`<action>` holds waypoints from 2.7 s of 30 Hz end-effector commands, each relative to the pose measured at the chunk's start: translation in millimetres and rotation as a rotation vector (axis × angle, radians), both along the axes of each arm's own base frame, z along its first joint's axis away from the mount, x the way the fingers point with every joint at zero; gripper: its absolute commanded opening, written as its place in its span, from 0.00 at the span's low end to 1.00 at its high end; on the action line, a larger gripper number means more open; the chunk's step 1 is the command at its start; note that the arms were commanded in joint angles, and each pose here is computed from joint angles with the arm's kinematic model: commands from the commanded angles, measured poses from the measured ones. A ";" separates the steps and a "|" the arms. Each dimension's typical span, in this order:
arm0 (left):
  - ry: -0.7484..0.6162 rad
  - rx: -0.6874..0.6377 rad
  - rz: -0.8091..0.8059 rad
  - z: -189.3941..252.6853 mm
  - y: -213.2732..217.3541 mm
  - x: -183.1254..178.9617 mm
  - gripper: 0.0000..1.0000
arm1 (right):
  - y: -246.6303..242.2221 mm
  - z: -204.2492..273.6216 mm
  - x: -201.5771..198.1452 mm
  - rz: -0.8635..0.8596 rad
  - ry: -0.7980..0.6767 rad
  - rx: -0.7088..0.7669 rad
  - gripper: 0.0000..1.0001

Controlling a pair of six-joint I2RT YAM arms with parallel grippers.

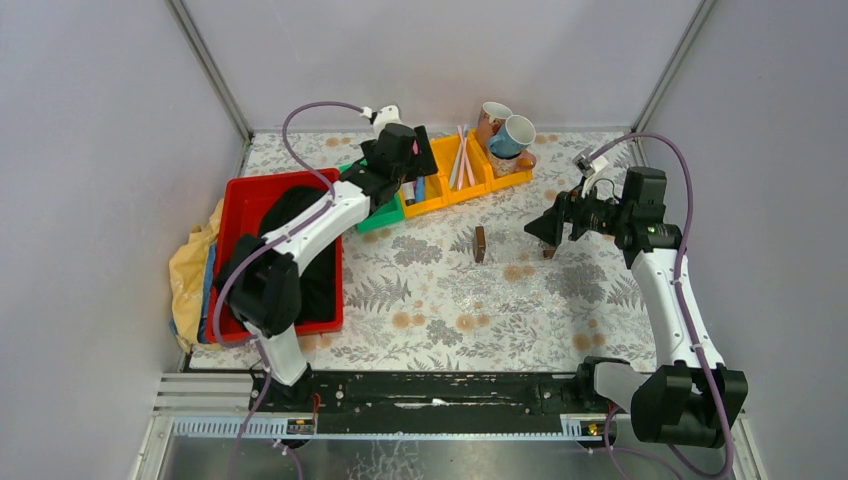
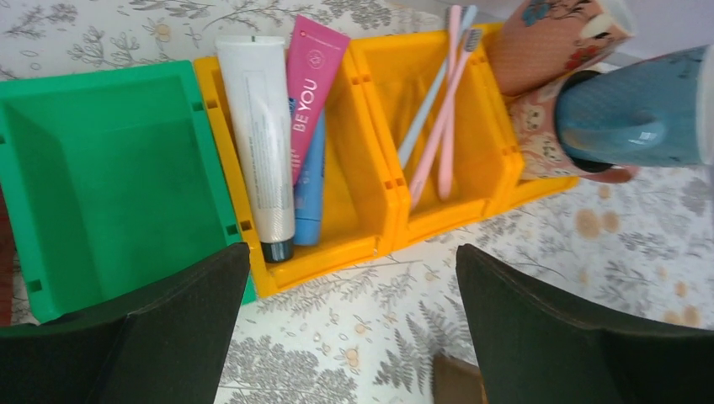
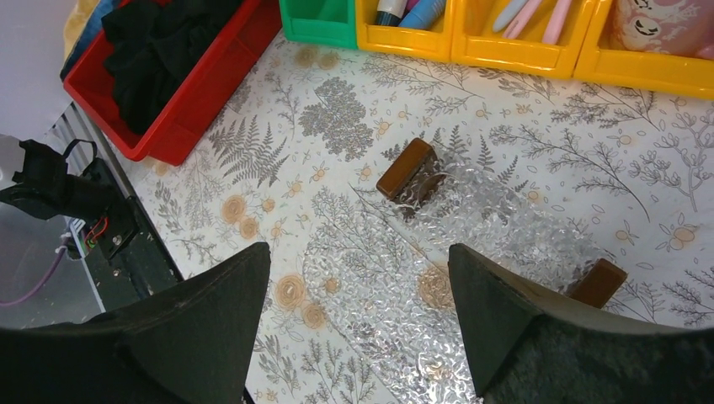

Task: Prepare toiletry sets of a toothbrush and toothpaste on the tray

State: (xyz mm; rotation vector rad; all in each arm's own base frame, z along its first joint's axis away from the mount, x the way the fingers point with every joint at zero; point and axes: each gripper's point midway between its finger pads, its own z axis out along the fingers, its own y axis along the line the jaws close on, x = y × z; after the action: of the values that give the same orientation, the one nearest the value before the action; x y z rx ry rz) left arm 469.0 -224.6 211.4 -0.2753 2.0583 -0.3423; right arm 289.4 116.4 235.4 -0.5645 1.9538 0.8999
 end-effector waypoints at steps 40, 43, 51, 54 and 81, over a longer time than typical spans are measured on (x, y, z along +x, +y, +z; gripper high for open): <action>-0.617 -0.213 -0.992 74.3 -99.1 12.8 0.93 | -14.3 14.0 7.4 -0.053 -0.061 -0.017 0.85; -0.691 -0.148 -1.031 66.7 -103.3 21.7 0.90 | -16.4 13.5 8.0 -0.060 -0.056 -0.015 0.85; -0.852 -0.007 -1.121 52.5 -119.2 43.5 0.82 | -21.9 12.2 10.5 -0.078 -0.052 -0.016 0.85; -0.929 0.014 -1.125 51.3 -128.0 48.6 0.81 | -23.1 10.8 11.7 -0.083 -0.049 -0.019 0.84; -0.999 0.150 -1.116 1.4 -175.3 103.3 0.56 | -27.2 5.8 14.4 -0.092 -0.031 -0.028 0.85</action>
State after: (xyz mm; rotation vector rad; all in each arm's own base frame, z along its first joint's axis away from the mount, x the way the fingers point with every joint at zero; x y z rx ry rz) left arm 565.5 -393.4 208.3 0.9925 1.0637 -0.8124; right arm 301.1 90.3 230.6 -0.4720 1.9841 0.8132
